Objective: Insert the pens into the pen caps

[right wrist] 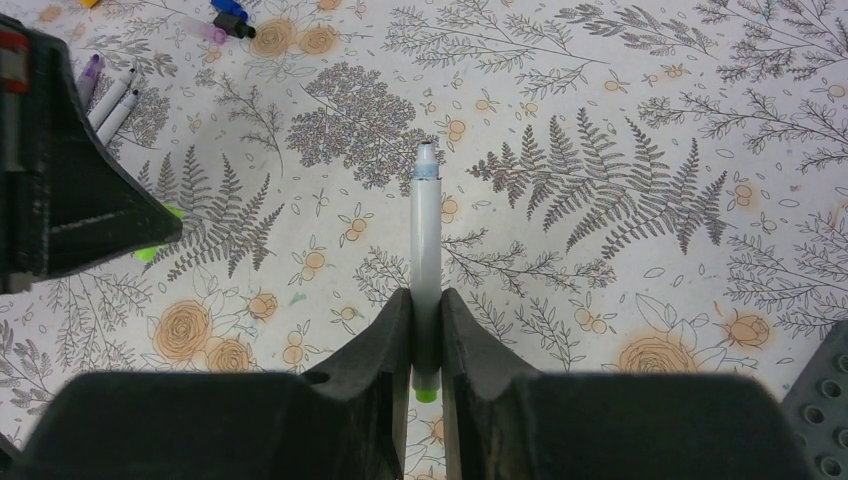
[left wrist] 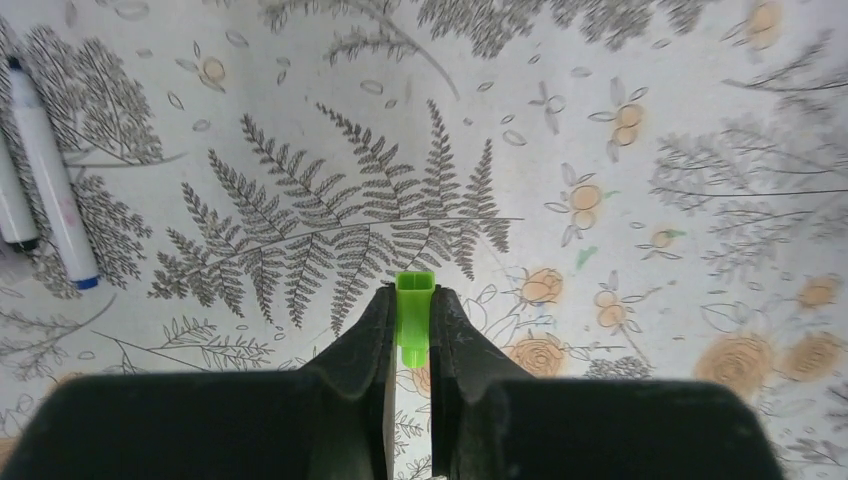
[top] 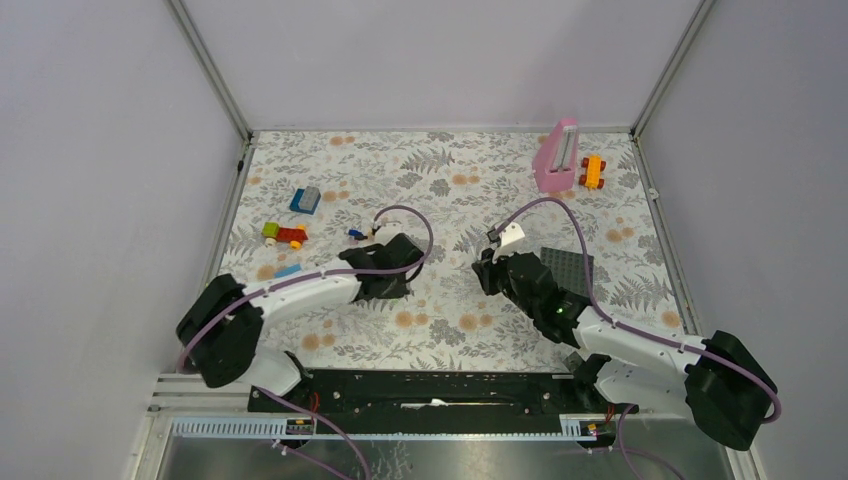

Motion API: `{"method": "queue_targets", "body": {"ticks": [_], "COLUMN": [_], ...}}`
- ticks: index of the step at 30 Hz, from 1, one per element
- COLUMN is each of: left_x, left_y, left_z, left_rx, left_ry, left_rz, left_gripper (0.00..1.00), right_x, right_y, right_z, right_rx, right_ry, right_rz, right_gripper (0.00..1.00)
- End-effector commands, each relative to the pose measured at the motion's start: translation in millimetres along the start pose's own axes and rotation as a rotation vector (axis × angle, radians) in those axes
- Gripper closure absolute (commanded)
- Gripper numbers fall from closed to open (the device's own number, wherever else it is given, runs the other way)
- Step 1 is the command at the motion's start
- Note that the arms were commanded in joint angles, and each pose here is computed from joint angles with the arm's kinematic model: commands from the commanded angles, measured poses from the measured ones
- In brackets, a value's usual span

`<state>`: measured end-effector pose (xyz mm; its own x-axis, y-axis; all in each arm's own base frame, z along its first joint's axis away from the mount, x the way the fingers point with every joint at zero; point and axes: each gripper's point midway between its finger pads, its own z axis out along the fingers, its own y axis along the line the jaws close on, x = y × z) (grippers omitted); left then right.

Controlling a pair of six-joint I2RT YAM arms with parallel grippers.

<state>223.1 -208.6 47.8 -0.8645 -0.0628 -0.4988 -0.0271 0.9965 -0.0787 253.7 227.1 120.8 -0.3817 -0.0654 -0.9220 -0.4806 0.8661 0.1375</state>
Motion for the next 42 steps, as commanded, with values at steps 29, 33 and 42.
{"method": "queue_targets", "body": {"ticks": [29, 33, 42], "left_x": [-140, -140, -130], "left_y": [-31, -42, -59], "left_z": [-178, -209, -249], "left_rx": [0.822, 0.956, 1.192], "left_ry": [-0.655, -0.691, -0.711], "left_rz": [-0.243, -0.208, -0.167], "left_gripper": [1.00, 1.00, 1.00], "right_x": [-109, -116, -124], "right_y": [111, 130, 153], "right_z": [-55, -69, -85], "right_rx": [-0.587, -0.697, -0.805], "right_ry": [-0.197, -0.197, -0.185], "right_rz": [0.246, 0.238, 0.250], "right_gripper": [1.00, 1.00, 1.00]}}
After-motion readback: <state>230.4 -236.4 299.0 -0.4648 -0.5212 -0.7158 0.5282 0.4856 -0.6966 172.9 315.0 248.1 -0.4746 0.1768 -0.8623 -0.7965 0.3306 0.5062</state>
